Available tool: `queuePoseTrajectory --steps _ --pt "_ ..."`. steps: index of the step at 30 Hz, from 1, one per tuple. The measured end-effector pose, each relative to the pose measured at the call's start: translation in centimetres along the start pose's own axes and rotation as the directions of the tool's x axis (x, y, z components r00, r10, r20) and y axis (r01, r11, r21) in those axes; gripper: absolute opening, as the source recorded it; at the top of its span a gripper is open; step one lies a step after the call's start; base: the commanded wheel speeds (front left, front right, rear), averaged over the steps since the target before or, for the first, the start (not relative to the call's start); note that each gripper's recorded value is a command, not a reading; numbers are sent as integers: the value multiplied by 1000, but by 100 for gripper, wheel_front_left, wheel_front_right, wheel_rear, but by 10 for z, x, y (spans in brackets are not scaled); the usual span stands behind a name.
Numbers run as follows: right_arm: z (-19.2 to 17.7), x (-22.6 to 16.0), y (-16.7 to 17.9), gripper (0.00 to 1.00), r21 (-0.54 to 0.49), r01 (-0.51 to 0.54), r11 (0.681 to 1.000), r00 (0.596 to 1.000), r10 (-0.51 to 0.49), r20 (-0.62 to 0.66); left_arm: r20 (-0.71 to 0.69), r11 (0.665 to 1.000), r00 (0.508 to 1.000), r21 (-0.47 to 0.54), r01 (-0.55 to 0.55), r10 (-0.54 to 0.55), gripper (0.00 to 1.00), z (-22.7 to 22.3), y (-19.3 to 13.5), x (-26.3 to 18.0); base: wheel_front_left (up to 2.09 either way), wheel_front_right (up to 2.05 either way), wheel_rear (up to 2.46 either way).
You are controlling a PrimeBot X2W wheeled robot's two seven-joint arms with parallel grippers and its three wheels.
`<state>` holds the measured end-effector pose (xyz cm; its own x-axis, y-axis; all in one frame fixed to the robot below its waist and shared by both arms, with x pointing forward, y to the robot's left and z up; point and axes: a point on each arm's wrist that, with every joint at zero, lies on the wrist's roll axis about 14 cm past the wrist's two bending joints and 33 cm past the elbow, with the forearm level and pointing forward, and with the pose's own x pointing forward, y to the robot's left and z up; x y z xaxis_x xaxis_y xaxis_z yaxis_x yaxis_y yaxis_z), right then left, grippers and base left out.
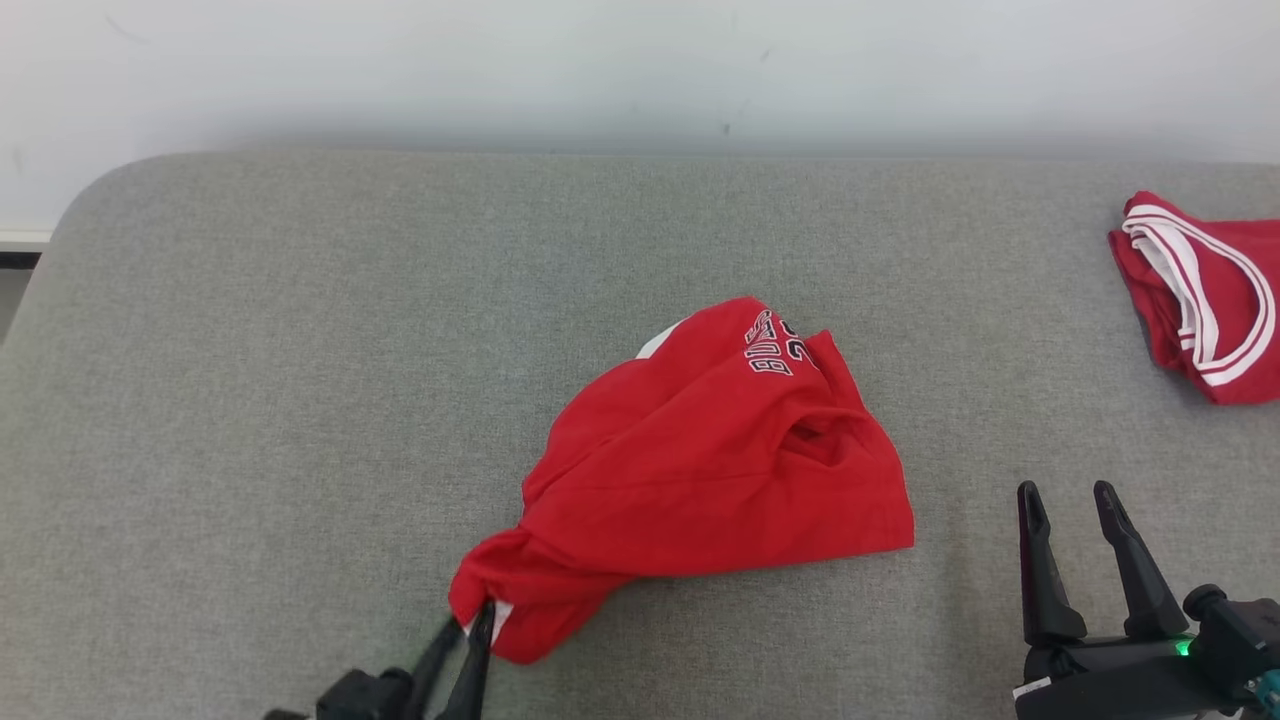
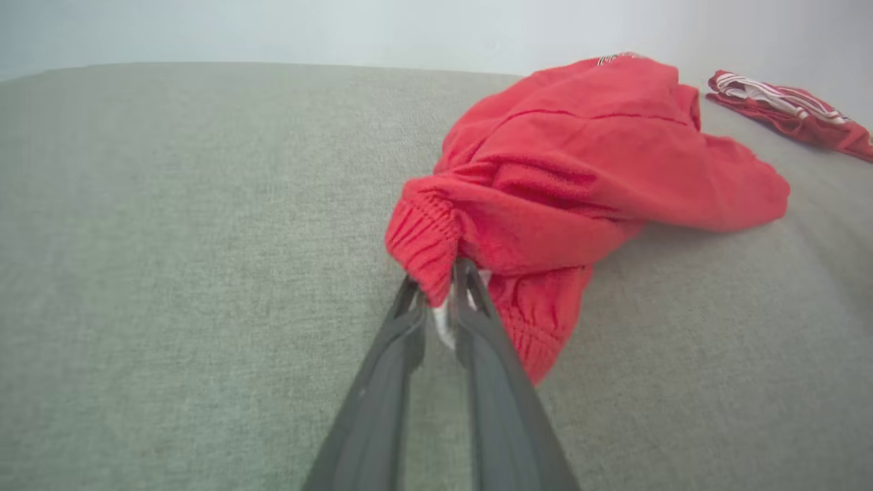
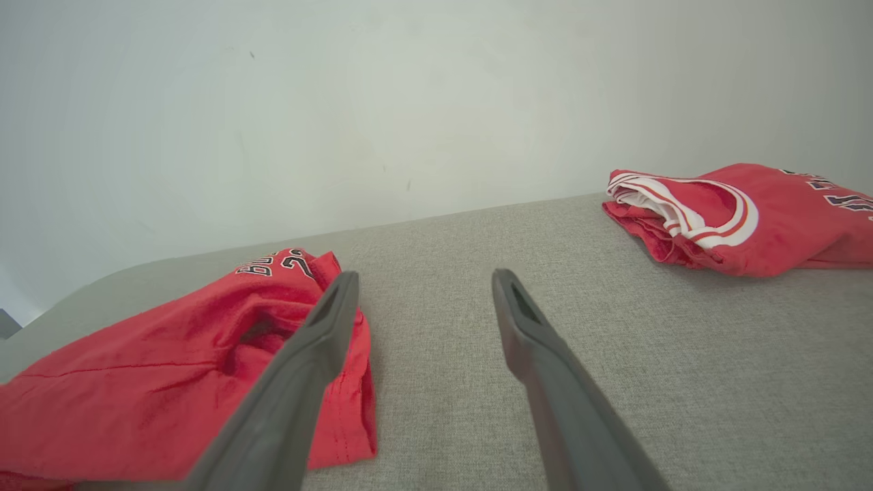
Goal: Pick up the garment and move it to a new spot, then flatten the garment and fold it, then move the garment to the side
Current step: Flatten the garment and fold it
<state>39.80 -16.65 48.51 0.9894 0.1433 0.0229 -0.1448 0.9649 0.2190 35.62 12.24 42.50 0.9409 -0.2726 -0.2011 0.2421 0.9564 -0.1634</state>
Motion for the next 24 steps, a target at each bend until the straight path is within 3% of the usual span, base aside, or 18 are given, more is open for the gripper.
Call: queuePoseTrajectory --steps 10,24 --pt "9 -8 3 100 -3 1 1000 1000 -1 23 275 996 958 12 -89 83 100 84 16 -5 0 0 0" --pt "21 -34 -10 100 -8 52 999 997 -51 58 405 968 888 26 -248 217 100 123 53 -29 0 0 0"
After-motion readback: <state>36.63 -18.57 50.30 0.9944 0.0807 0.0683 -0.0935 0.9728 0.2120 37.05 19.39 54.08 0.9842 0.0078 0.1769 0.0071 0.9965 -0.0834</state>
